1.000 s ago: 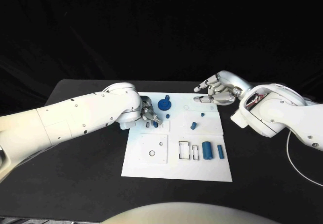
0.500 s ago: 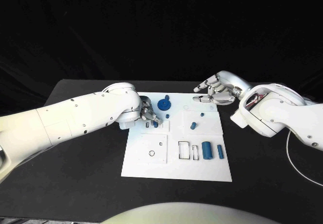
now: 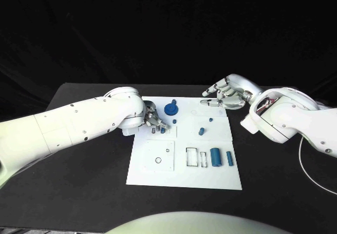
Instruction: Assemble the parts on the task board
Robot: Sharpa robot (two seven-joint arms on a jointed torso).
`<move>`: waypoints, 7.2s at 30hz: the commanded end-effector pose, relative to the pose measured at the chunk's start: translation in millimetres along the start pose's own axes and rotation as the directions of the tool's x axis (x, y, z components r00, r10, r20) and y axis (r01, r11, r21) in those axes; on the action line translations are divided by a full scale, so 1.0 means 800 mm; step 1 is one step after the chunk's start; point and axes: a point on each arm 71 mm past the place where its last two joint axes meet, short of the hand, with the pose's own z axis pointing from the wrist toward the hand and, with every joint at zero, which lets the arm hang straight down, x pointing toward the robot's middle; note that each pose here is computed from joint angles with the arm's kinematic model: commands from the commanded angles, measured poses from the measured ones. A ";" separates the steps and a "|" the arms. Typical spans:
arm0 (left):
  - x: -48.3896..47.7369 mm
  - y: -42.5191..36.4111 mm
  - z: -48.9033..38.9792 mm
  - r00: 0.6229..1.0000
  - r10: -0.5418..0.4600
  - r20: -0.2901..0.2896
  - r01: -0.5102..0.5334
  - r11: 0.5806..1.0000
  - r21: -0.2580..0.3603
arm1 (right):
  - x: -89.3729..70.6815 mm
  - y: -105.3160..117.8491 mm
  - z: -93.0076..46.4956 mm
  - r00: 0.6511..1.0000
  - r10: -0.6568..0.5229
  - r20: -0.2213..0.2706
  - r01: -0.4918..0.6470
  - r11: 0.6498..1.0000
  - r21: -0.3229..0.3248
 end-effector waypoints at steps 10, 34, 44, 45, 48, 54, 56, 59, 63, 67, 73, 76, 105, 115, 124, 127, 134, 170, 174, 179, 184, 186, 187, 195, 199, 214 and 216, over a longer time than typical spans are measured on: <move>-0.014 0.0115 -0.013 0.999 -0.023 0.039 0.027 0.996 -0.085 | 0.001 -0.001 0.001 1.000 0.002 0.000 -0.002 1.000 0.004; -0.116 0.0300 -0.012 0.998 -0.040 0.054 0.046 0.993 -0.112 | 0.003 -0.001 0.006 1.000 0.003 -0.006 -0.003 1.000 0.006; -0.114 0.0291 0.010 1.000 -0.008 0.007 0.009 0.991 -0.137 | 0.005 0.001 0.007 1.000 0.004 -0.010 -0.004 1.000 0.002; -0.113 0.0287 0.011 1.000 -0.007 0.004 0.008 0.991 -0.137 | 0.005 0.001 0.007 1.000 0.004 -0.010 -0.004 1.000 0.002; -0.111 0.0272 0.015 1.000 -0.004 -0.004 0.004 0.991 -0.135 | 0.006 0.001 0.008 1.000 0.004 -0.010 -0.004 1.000 0.001; -0.106 0.0226 0.019 1.000 0.000 -0.018 -0.002 0.993 -0.122 | 0.006 0.001 0.008 1.000 0.004 -0.011 -0.004 1.000 0.002; -0.105 0.0208 0.020 1.000 0.001 -0.021 -0.003 0.993 -0.116 | 0.006 0.001 0.008 1.000 0.004 -0.011 -0.004 1.000 0.002; -0.103 0.0187 0.020 1.000 0.001 -0.024 -0.003 0.994 -0.109 | 0.006 0.001 0.008 1.000 0.004 -0.011 -0.004 1.000 0.003; -0.102 0.0175 0.021 1.000 0.003 -0.031 -0.006 0.994 -0.106 | 0.006 0.001 0.009 1.000 0.004 -0.013 -0.004 1.000 0.002; -0.101 0.0172 0.022 0.999 0.009 -0.042 -0.013 0.994 -0.112 | 0.007 0.001 0.009 1.000 0.004 -0.014 -0.004 1.000 0.002; -0.100 0.0172 0.022 0.998 0.015 -0.054 -0.022 0.992 -0.124 | 0.007 0.002 0.009 1.000 0.004 -0.014 -0.004 1.000 0.000; -0.099 0.0177 0.022 0.998 0.016 -0.054 -0.023 0.991 -0.131 | 0.007 0.002 0.009 1.000 0.004 -0.014 -0.004 1.000 0.000; -0.094 0.0116 0.028 0.998 0.016 -0.059 -0.025 0.989 -0.148 | 0.008 0.003 0.009 1.000 0.005 -0.017 -0.005 1.000 -0.006; -0.096 0.0107 0.028 1.000 -0.005 -0.028 0.002 0.992 -0.129 | 0.008 0.003 0.010 1.000 0.005 -0.019 -0.006 1.000 -0.005; -0.093 0.0142 0.016 0.999 -0.053 -0.001 0.052 0.995 -0.083 | 0.008 0.002 0.010 1.000 0.007 -0.022 -0.007 1.000 -0.003; -0.090 0.0160 0.009 0.997 -0.074 0.010 0.074 0.995 -0.064 | 0.008 0.002 0.009 1.000 0.007 -0.022 -0.007 1.000 -0.002; -0.075 0.0175 -0.007 0.993 -0.103 0.050 0.104 0.994 -0.021 | 0.008 0.001 0.009 1.000 0.008 -0.024 -0.008 1.000 0.001; -0.004 0.0356 -0.014 0.998 -0.009 -0.062 0.010 1.000 0.014 | 0.009 -0.002 0.009 1.000 0.009 -0.029 -0.009 1.000 0.007; -0.003 0.0361 -0.013 0.997 0.007 -0.076 -0.006 1.000 0.008 | 0.009 -0.002 0.008 1.000 0.009 -0.030 -0.009 1.000 0.007; -0.001 0.0355 -0.013 0.995 0.030 -0.093 -0.029 1.000 0.010 | 0.009 -0.002 0.008 0.999 0.009 -0.031 -0.008 1.000 0.007; -0.001 0.0354 -0.013 0.995 0.038 -0.092 -0.038 0.999 0.012 | 0.009 -0.003 0.008 0.999 0.009 -0.031 -0.008 1.000 0.007; -0.001 0.0356 -0.013 0.995 0.038 -0.090 -0.037 0.999 0.011 | 0.009 -0.003 0.008 0.999 0.009 -0.031 -0.008 1.000 0.007; -0.001 0.0356 -0.013 0.995 0.037 -0.088 -0.037 0.999 0.011 | 0.009 -0.003 0.008 0.999 0.009 -0.031 -0.008 1.000 0.007; -0.002 0.0324 -0.012 0.997 0.030 -0.075 -0.030 1.000 0.008 | 0.009 -0.002 0.008 0.999 0.009 -0.031 -0.009 1.000 0.007; -0.002 0.0296 -0.011 0.997 0.028 -0.076 -0.028 1.000 0.004 | 0.009 -0.002 0.008 0.999 0.009 -0.032 -0.009 1.000 0.006; 0.003 0.0227 -0.007 0.993 0.044 -0.109 -0.047 0.999 -0.024 | 0.009 -0.002 0.008 0.999 0.009 -0.032 -0.009 1.000 0.007; 0.003 0.0224 -0.006 0.993 0.045 -0.106 -0.048 0.998 -0.030 | 0.009 -0.002 0.008 0.999 0.009 -0.032 -0.009 1.000 0.007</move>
